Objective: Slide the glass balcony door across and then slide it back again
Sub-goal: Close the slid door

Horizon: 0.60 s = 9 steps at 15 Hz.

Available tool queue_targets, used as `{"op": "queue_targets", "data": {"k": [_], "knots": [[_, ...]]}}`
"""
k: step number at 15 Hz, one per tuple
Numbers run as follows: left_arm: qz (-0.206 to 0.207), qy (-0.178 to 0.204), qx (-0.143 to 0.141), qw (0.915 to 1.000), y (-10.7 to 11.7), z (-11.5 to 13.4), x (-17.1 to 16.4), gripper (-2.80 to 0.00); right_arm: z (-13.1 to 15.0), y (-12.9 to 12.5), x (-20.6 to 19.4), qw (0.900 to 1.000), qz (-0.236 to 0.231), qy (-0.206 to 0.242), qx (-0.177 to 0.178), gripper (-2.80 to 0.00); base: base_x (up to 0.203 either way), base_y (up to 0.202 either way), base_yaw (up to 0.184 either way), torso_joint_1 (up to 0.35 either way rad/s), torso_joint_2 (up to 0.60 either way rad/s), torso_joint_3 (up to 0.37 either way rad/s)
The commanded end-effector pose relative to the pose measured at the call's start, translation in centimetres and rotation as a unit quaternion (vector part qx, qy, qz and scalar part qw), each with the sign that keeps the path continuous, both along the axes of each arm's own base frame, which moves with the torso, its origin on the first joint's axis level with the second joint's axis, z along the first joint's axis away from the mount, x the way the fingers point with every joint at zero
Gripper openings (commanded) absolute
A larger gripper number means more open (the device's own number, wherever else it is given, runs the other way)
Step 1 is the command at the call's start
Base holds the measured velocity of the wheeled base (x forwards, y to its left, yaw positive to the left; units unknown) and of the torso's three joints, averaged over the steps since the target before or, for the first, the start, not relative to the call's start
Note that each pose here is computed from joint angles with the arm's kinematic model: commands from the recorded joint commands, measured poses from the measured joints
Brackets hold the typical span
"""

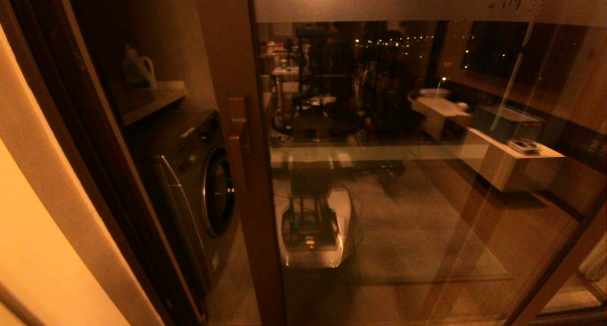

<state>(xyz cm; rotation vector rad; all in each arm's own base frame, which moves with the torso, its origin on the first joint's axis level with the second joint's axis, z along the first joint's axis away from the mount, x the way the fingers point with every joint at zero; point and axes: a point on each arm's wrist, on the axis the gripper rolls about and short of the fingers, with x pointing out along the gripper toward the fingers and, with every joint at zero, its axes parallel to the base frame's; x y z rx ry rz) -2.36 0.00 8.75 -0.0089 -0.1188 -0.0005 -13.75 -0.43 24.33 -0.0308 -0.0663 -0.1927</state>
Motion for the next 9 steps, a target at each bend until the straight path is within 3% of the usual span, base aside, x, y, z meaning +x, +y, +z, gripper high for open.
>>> {"op": "queue_targets", "data": {"k": [1, 4, 7, 9], "knots": [[0.0, 0.02, 0.0, 0.9998, 0.0, -1.1, 0.3, -2.8, -3.4, 0.1, -2.7, 0.999, 0.013, -0.032, -0.005, -2.8, 0.0, 0.0, 0.0, 0.0, 0.0, 0.0], [0.0, 0.02, 0.0, 0.9998, 0.0, -1.1, 0.3, -2.8, -6.3, 0.3, -1.0, 0.997, 0.051, 0.046, 0.028, -2.8, 0.0, 0.0, 0.0, 0.0, 0.0, 0.0], [0.0, 0.02, 0.0, 0.9998, 0.0, -1.1, 0.3, -2.8, -9.0, 0.6, 2.5, 0.986, 0.118, 0.116, 0.035, -2.8, 0.0, 0.0, 0.0, 0.0, 0.0, 0.0], [0.0, 0.02, 0.0, 0.9998, 0.0, -1.1, 0.3, -2.8, -11.6, 0.6, 5.6, 0.981, 0.133, 0.14, 0.037, -2.8, 0.0, 0.0, 0.0, 0.0, 0.0, 0.0]]}}
